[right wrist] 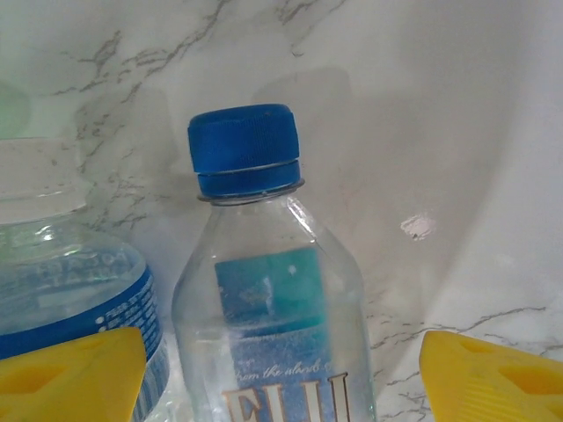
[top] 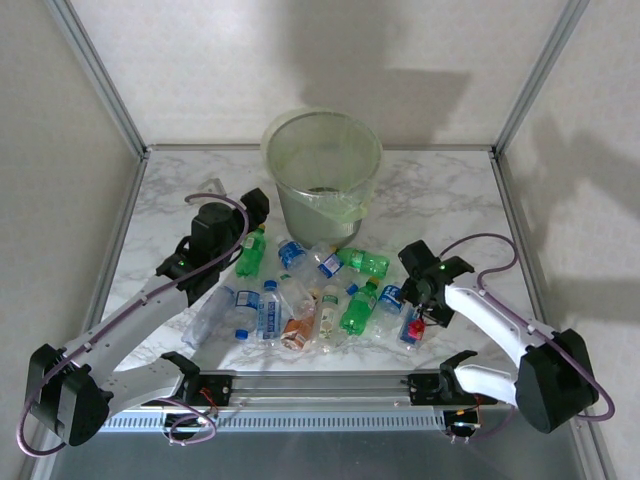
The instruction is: Put the plastic bottles in the bin
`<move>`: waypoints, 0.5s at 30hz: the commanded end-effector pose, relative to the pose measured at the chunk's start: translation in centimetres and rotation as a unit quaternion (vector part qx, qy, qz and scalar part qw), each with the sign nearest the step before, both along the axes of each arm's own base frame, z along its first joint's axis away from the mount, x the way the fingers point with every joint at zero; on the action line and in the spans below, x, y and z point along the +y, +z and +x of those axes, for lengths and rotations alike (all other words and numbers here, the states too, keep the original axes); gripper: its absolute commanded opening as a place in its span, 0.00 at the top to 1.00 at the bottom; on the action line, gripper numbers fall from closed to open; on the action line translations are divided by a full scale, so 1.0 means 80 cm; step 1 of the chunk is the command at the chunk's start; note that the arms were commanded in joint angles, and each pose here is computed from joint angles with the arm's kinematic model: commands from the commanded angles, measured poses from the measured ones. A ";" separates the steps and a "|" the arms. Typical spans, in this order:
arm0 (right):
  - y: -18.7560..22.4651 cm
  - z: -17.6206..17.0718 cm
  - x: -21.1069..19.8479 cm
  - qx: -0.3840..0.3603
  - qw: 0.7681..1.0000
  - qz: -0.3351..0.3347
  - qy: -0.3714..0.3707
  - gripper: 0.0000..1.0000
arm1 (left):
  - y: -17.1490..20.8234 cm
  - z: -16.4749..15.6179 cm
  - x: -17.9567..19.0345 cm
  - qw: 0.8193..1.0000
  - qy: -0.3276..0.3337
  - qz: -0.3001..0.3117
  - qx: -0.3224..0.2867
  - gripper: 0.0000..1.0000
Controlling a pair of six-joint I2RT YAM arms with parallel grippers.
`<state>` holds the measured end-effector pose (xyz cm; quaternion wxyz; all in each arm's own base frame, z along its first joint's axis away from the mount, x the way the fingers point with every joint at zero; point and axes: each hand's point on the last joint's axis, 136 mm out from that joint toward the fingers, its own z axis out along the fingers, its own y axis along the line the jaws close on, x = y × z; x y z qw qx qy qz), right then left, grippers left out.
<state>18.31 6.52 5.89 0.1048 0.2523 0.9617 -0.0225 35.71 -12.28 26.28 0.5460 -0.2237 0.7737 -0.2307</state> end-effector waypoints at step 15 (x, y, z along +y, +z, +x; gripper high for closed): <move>-0.041 -0.003 -0.016 0.018 0.999 -0.030 -0.001 0.39 | 0.012 0.000 0.001 1.000 0.006 -0.016 -0.004 0.13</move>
